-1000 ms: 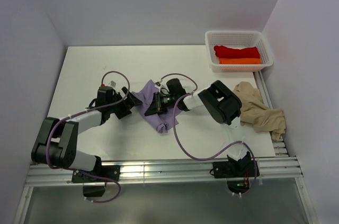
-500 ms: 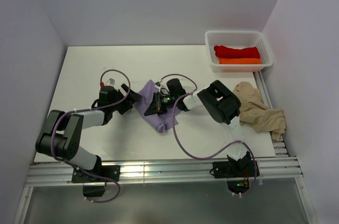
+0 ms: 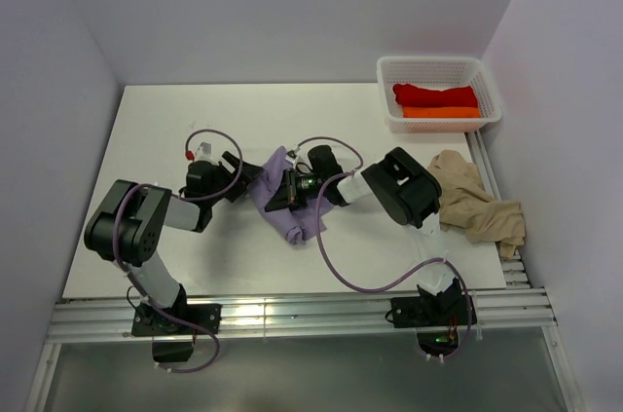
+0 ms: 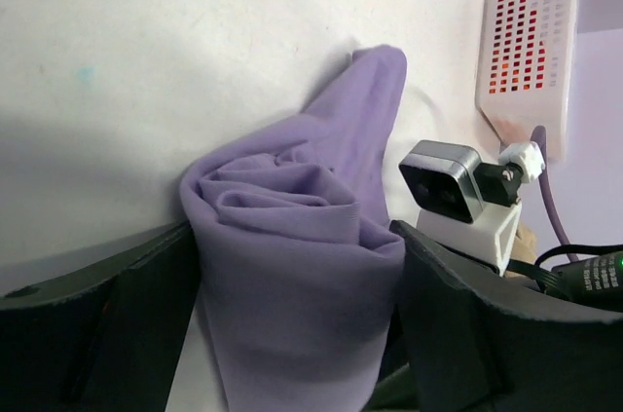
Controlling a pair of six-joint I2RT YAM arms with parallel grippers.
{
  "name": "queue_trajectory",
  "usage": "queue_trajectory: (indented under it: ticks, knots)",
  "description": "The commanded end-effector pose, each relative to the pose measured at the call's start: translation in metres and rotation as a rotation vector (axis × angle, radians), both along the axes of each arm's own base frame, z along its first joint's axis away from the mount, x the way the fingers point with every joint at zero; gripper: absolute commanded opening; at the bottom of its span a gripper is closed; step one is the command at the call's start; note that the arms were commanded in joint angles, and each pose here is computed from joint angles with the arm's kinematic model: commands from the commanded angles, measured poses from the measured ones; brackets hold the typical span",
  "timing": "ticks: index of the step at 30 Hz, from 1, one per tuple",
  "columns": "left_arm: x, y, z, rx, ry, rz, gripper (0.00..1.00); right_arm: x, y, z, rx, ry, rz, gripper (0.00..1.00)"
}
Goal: Roll the t-shirts
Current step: Roll the tshirt
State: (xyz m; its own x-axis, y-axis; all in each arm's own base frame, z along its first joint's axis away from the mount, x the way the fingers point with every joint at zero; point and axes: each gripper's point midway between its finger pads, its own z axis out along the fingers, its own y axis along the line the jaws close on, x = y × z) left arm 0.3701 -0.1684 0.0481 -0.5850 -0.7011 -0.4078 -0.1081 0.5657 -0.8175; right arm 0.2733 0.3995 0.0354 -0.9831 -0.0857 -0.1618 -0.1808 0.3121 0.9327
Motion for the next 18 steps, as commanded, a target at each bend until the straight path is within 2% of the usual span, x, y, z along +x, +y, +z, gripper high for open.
queue_trajectory:
  ticks: [1,6,8,11,15,18]
  knots:
    - [-0.009,0.003,-0.039,0.037,0.099,0.007,0.81,-0.007,-0.003,-0.005,0.013,0.033,0.015,0.00]
    - [-0.002,0.006,-0.040,0.084,0.095,0.003,0.73,-0.008,-0.005,-0.007,-0.004,0.034,0.010,0.02]
    - [0.000,0.009,-0.042,0.120,0.109,0.000,0.67,-0.008,-0.007,-0.008,-0.019,0.025,0.001,0.14]
    - [-0.001,0.013,-0.042,0.154,0.122,0.009,0.62,-0.009,-0.009,-0.006,-0.036,0.002,-0.005,0.24]
    - [0.000,0.015,-0.038,0.177,0.112,0.007,0.55,-0.009,-0.010,0.000,-0.038,-0.014,-0.015,0.21]
    - [0.002,0.013,-0.036,0.171,0.110,0.002,0.41,-0.011,-0.008,0.001,-0.029,-0.009,-0.012,0.16]
